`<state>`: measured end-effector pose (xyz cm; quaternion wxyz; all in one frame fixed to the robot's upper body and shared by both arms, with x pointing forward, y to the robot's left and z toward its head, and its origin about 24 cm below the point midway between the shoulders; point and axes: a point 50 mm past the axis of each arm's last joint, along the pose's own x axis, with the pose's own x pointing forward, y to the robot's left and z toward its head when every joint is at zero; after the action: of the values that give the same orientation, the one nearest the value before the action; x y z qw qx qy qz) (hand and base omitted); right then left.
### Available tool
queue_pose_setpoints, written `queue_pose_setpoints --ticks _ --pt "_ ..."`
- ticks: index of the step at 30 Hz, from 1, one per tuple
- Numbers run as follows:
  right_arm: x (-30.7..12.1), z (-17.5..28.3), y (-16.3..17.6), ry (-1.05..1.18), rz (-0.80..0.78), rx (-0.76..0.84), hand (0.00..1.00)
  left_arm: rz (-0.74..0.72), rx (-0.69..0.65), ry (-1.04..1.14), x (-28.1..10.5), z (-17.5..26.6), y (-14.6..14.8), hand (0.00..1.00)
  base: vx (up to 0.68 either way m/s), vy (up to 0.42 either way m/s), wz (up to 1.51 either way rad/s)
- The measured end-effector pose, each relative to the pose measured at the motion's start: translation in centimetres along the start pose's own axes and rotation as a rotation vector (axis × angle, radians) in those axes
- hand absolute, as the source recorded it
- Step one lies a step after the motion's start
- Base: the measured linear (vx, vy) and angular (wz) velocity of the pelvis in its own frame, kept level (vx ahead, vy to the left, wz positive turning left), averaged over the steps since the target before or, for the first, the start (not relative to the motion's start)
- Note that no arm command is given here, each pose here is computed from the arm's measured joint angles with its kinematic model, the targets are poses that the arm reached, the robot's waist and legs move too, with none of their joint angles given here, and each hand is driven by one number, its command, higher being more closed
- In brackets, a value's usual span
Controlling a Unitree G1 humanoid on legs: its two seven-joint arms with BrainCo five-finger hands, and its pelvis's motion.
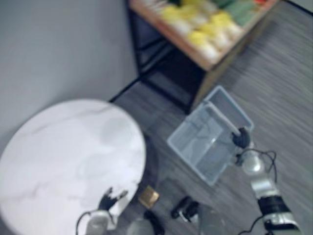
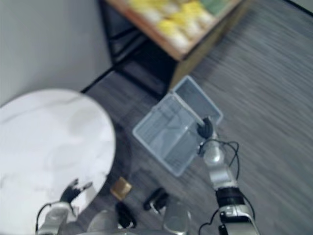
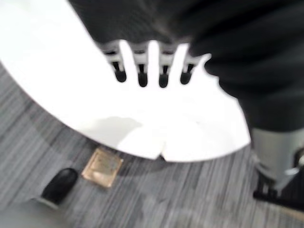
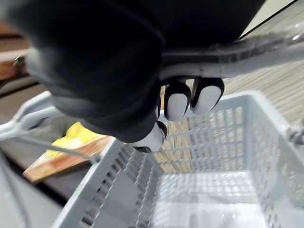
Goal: Pick vegetable in the basket
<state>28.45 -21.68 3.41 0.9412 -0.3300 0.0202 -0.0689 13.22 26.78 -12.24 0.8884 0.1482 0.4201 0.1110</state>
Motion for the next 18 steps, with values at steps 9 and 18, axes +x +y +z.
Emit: queue_pose_setpoints --ticks 9,18 --pt "-6.9 -9.1 3.0 0.408 0.138 0.008 1.00 -0.071 -0.111 0.144 -2.0 -4.2 -4.5 0.00 0.20 -0.152 -2.26" --pt "-15.4 -17.9 2.7 0.961 0.134 0.038 1.00 -0.015 -0.164 0.156 -2.4 -4.8 -3.8 0.00 0.32 0.216 -0.89"
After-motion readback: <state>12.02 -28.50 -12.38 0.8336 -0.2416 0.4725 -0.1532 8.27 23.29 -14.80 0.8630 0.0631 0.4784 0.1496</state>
